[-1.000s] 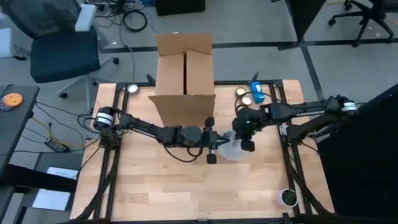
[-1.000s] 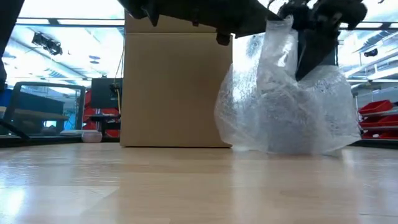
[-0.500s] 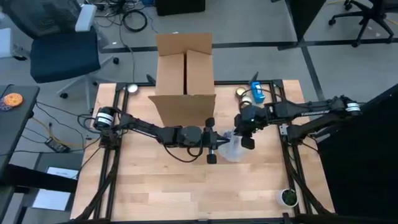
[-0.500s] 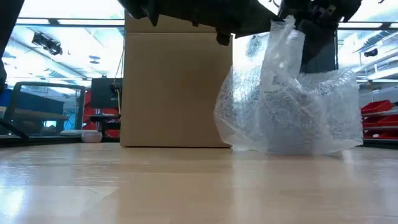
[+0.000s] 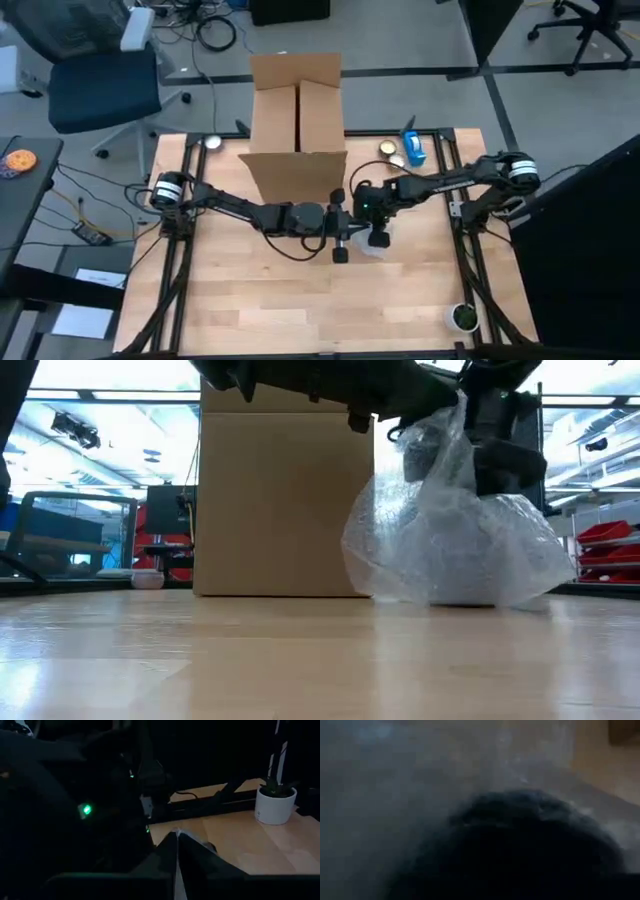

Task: Wrap mug
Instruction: Wrap the blue mug with bubble wrap

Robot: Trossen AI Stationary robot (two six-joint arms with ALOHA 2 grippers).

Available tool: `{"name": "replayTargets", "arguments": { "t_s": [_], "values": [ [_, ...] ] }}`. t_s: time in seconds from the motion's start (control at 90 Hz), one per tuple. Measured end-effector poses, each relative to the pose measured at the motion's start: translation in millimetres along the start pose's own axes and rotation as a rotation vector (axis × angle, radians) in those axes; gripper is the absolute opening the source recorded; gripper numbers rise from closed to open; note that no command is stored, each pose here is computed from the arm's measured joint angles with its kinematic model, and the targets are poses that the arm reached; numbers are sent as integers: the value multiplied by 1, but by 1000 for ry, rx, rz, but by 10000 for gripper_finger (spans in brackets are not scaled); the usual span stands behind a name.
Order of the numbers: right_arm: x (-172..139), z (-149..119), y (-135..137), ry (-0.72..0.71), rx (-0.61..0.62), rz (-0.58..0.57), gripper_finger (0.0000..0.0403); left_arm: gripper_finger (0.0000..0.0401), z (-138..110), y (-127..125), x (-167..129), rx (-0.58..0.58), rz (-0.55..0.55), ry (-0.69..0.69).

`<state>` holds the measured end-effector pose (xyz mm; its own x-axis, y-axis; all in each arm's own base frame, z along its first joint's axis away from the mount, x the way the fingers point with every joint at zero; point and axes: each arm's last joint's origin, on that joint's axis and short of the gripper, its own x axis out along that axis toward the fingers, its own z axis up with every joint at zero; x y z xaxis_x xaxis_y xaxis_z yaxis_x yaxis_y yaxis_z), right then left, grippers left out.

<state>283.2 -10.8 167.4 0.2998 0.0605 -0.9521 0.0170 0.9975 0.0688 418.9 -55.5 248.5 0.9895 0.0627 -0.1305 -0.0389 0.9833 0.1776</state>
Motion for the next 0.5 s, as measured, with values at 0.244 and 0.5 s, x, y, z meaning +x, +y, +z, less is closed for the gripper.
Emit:
{"name": "replayTargets", "arguments": {
  "t_s": [0.244,0.5],
  "values": [
    [-23,-3,1,-89,-1,1,0,0,0,0,0,0,0,2],
    [-70,-9,3,-258,30,3,0,0,0,0,0,1,0,3]
  ]
}}
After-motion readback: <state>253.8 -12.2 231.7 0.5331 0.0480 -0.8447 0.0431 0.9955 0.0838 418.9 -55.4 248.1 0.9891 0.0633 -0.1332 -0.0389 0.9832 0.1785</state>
